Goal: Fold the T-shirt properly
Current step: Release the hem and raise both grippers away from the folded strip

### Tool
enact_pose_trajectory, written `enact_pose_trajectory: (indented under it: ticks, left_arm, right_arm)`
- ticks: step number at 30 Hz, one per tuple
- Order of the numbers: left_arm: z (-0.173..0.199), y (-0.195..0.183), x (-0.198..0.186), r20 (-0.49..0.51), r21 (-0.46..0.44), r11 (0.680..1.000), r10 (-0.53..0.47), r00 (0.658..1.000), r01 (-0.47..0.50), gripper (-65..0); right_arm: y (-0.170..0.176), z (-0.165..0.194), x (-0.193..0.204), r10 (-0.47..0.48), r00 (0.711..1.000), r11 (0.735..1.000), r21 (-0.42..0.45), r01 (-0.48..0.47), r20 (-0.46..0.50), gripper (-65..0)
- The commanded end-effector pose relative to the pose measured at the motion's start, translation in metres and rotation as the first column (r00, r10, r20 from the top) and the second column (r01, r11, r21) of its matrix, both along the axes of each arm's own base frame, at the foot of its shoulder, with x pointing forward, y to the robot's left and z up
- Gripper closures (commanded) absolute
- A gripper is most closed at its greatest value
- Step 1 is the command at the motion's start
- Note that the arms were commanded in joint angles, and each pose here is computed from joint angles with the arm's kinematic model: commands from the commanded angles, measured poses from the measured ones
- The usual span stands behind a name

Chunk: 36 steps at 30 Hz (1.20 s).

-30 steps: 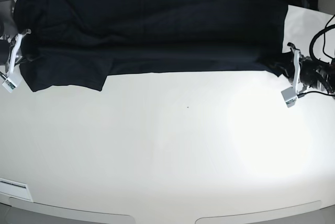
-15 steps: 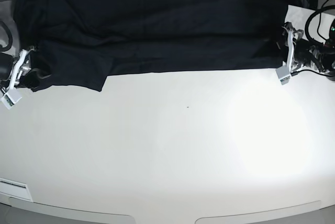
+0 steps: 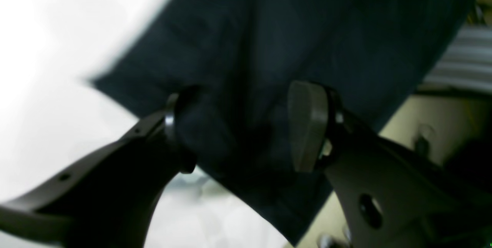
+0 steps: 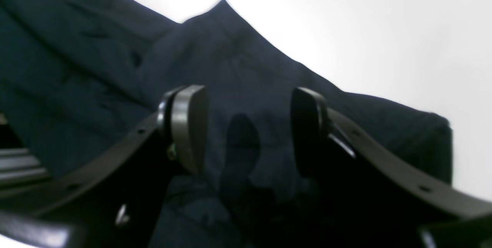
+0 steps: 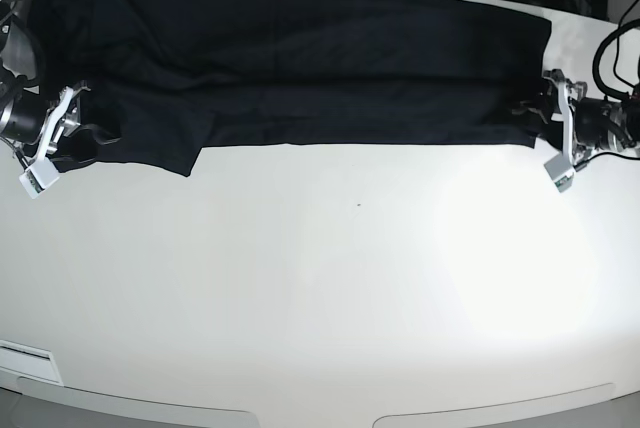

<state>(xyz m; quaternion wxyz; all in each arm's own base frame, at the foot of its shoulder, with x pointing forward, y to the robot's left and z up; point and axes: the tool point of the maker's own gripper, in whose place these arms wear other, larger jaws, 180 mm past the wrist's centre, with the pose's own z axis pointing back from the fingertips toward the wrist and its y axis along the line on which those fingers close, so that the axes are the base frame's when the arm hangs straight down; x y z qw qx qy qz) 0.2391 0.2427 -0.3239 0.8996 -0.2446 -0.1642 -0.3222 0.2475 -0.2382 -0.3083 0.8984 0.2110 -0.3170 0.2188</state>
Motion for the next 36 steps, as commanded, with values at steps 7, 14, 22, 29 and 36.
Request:
enact_pose_trajectory:
  ticks: [7,14,22,29,36]
  left_arm:
    - [0.062,0.021,0.052,0.240,-0.066,0.992,0.121,0.963,-0.109,-37.1]
    - [0.089,0.028,0.077,0.327,-0.198,0.949,0.301,0.896,-0.246,-37.1]
    - [0.065,0.010,0.067,0.262,-0.256,0.930,0.329,0.907,-0.263,-37.1]
    - [0.055,0.010,0.061,0.241,-0.243,0.931,0.331,0.912,-0.273,-37.1]
    - [0.044,0.008,0.049,0.191,-0.253,0.922,0.343,0.920,-0.292,-37.1]
  right_arm:
    - [0.002,-0.021,-0.015,-0.022,0.999,0.999,-0.035,0.020,-0.047,-15.0]
    - [0.009,-0.065,-0.042,-0.094,0.992,0.994,-0.069,0.088,-0.085,0.0]
    - [-0.010,-0.114,-0.032,-0.170,0.983,0.941,-0.309,0.140,-0.072,0.0]
    - [-0.072,-0.120,-0.034,-0.585,0.811,0.721,-0.467,0.512,-0.014,0.0]
    - [-0.084,-0.108,-0.026,-0.726,0.685,0.602,-0.421,0.678,0.065,0.0]
